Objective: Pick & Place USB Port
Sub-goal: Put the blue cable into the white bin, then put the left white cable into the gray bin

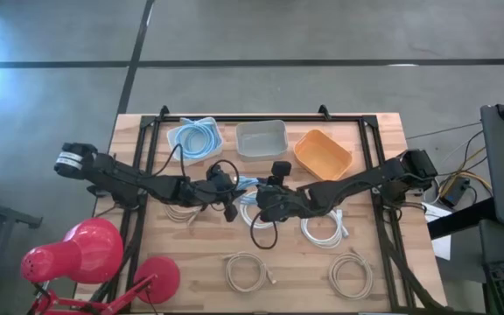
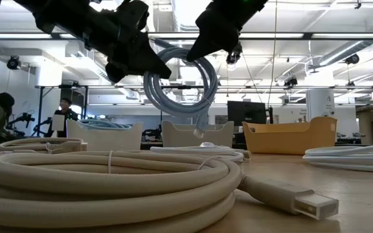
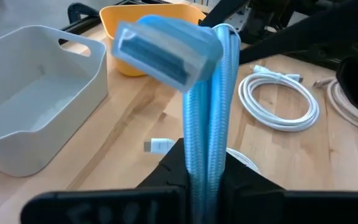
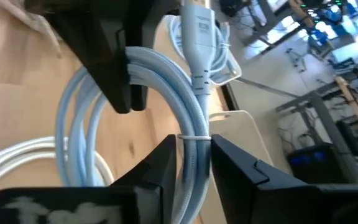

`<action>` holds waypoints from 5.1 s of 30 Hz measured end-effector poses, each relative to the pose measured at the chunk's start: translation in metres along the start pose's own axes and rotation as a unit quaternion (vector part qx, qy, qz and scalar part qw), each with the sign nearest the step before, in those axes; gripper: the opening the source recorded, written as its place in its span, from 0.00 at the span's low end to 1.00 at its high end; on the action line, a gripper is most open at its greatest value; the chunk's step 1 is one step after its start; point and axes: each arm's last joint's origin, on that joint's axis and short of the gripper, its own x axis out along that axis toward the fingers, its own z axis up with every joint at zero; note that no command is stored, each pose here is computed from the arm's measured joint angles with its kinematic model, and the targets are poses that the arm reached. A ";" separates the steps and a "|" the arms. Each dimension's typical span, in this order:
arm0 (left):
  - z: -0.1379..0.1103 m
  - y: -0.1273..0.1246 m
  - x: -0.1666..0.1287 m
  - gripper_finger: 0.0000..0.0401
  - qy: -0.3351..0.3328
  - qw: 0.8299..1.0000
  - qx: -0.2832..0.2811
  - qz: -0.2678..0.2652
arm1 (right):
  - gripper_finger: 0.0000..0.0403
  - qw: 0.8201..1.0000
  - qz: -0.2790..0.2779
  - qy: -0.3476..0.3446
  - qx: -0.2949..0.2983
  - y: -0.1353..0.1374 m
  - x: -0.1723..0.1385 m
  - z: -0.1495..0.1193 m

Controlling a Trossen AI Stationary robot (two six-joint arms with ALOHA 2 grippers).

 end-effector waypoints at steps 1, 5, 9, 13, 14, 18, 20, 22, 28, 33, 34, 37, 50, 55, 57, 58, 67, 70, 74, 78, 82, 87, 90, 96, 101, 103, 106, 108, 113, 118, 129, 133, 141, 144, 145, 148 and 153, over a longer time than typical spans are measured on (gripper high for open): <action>0.000 0.000 0.000 0.07 0.000 1.000 -0.001 0.000 | 0.26 1.000 0.002 0.001 -0.001 0.000 0.000 0.000; 0.003 0.002 -0.003 0.09 0.002 1.000 -0.002 0.006 | 0.33 1.000 0.003 0.021 0.005 0.000 0.000 -0.005; 0.014 0.013 -0.014 0.09 0.004 0.999 -0.002 0.036 | 0.39 0.999 0.004 0.051 0.006 0.001 -0.001 -0.013; 0.025 0.033 -0.033 0.06 0.009 0.997 0.000 0.075 | 0.42 0.997 0.003 0.076 0.009 0.001 -0.001 -0.019; 0.029 0.039 -0.038 0.06 0.007 0.996 0.001 0.089 | 0.43 0.997 0.003 0.078 0.008 0.001 -0.001 -0.020; 0.042 0.070 -0.060 0.06 0.000 0.988 -0.008 0.152 | 0.43 0.997 0.003 0.077 0.010 0.001 -0.001 -0.019; 0.046 0.088 -0.071 0.07 0.007 0.982 -0.013 0.188 | 0.43 0.997 0.003 0.077 0.009 0.001 -0.001 -0.019; 0.047 0.106 -0.081 0.07 0.021 0.973 -0.023 0.230 | 0.42 0.997 0.003 0.076 0.005 0.001 -0.001 -0.019; 0.037 0.154 -0.093 0.06 0.067 0.940 -0.056 0.329 | 0.40 0.997 0.003 0.074 0.001 0.000 -0.001 -0.019; 0.035 0.178 -0.089 0.08 0.068 0.944 -0.076 0.314 | 0.39 0.997 0.003 0.075 0.001 0.000 0.000 -0.019; 0.036 0.180 -0.088 0.08 0.061 0.948 -0.074 0.304 | 0.39 0.997 0.003 0.075 0.000 0.000 0.000 -0.019; 0.045 0.183 -0.089 0.06 0.029 0.954 -0.063 0.292 | 0.38 0.997 0.003 0.075 -0.001 0.000 0.000 -0.019; 0.036 0.186 -0.087 0.06 0.103 0.944 -0.031 0.313 | 0.38 0.997 0.003 0.076 0.001 0.000 0.000 -0.020; 0.027 0.191 -0.077 0.07 0.133 0.935 -0.010 0.330 | 0.36 0.997 0.003 0.076 0.001 0.000 0.000 -0.020; 0.024 0.193 -0.074 0.11 0.147 0.932 -0.001 0.330 | 0.35 0.997 0.003 0.076 0.001 0.000 0.000 -0.020; 0.022 0.193 -0.073 0.13 0.155 0.931 0.004 0.329 | 0.35 0.997 0.003 0.076 0.001 0.000 0.000 -0.020; 0.012 0.200 -0.058 0.29 0.201 0.919 0.018 0.338 | 0.33 0.997 0.003 0.076 0.002 0.001 0.000 -0.020; 0.011 0.203 -0.055 0.34 0.215 0.902 0.030 0.374 | 0.33 0.997 0.003 0.076 0.000 0.001 0.000 -0.020; 0.020 0.203 -0.056 0.40 0.214 0.891 0.049 0.397 | 0.34 0.997 0.003 0.076 -0.001 0.001 0.000 -0.020; 0.030 0.201 -0.061 0.45 0.216 0.890 0.052 0.397 | 0.33 0.997 0.004 0.076 -0.002 0.001 0.000 -0.020; 0.038 0.199 -0.066 0.50 0.230 0.887 0.051 0.397 | 0.32 0.997 0.004 0.077 -0.002 0.001 0.000 -0.021; 0.051 0.193 -0.066 0.51 0.209 0.902 0.042 0.374 | 0.33 0.997 0.004 0.080 -0.004 0.002 0.001 -0.024; 0.057 0.185 -0.063 0.51 0.193 0.926 0.035 0.324 | 0.34 0.996 0.010 0.085 -0.005 0.004 0.002 -0.027; 0.063 0.161 -0.052 0.50 0.149 0.965 0.040 0.212 | 0.35 0.992 0.085 0.089 0.004 0.009 0.002 -0.029; 0.065 0.134 -0.045 0.50 0.120 0.979 0.056 0.154 | 0.35 0.989 0.108 0.095 0.032 0.010 0.003 -0.030; 0.064 0.123 -0.043 0.49 0.107 0.983 0.065 0.131 | 0.35 0.989 0.106 0.100 0.039 0.009 0.005 -0.032; 0.058 0.108 -0.039 0.49 0.090 0.988 0.073 0.100 | 0.35 0.984 0.122 0.115 0.058 0.006 0.011 -0.038; 0.053 0.101 -0.037 0.49 0.079 0.991 0.075 0.082 | 0.35 0.978 0.143 0.129 0.081 0.004 0.016 -0.042; 0.037 0.090 -0.034 0.49 0.068 0.994 0.072 0.055 | 0.35 0.958 0.176 0.140 0.176 0.003 0.031 -0.058; 0.023 0.090 -0.031 0.49 0.070 0.994 0.065 0.052 | 0.35 0.942 0.153 0.172 0.246 0.001 0.043 -0.081; 0.018 0.091 -0.029 0.49 0.055 0.995 0.060 0.050 | 0.34 0.921 0.171 0.155 0.315 0.006 0.052 -0.099; 0.019 0.091 -0.029 0.49 0.050 0.996 0.059 0.049 | 0.33 0.920 0.159 0.165 0.319 0.004 0.055 -0.107; 0.019 0.091 -0.029 0.49 0.047 0.996 0.059 0.048 | 0.33 0.915 0.158 0.160 0.335 0.007 0.056 -0.115; 0.019 0.091 -0.029 0.49 0.046 0.996 0.058 0.048 | 0.33 0.914 0.160 0.143 0.345 0.008 0.058 -0.118; 0.020 0.091 -0.029 0.49 0.045 0.996 0.058 0.048 | 0.33 0.914 0.160 0.141 0.346 0.009 0.058 -0.120; 0.019 0.091 -0.029 0.49 0.045 0.996 0.058 0.048 | 0.33 0.914 0.160 0.140 0.347 0.010 0.058 -0.125; 0.020 0.091 -0.029 0.49 0.044 0.996 0.058 0.048 | 0.31 0.910 0.158 0.143 0.355 0.011 0.058 -0.130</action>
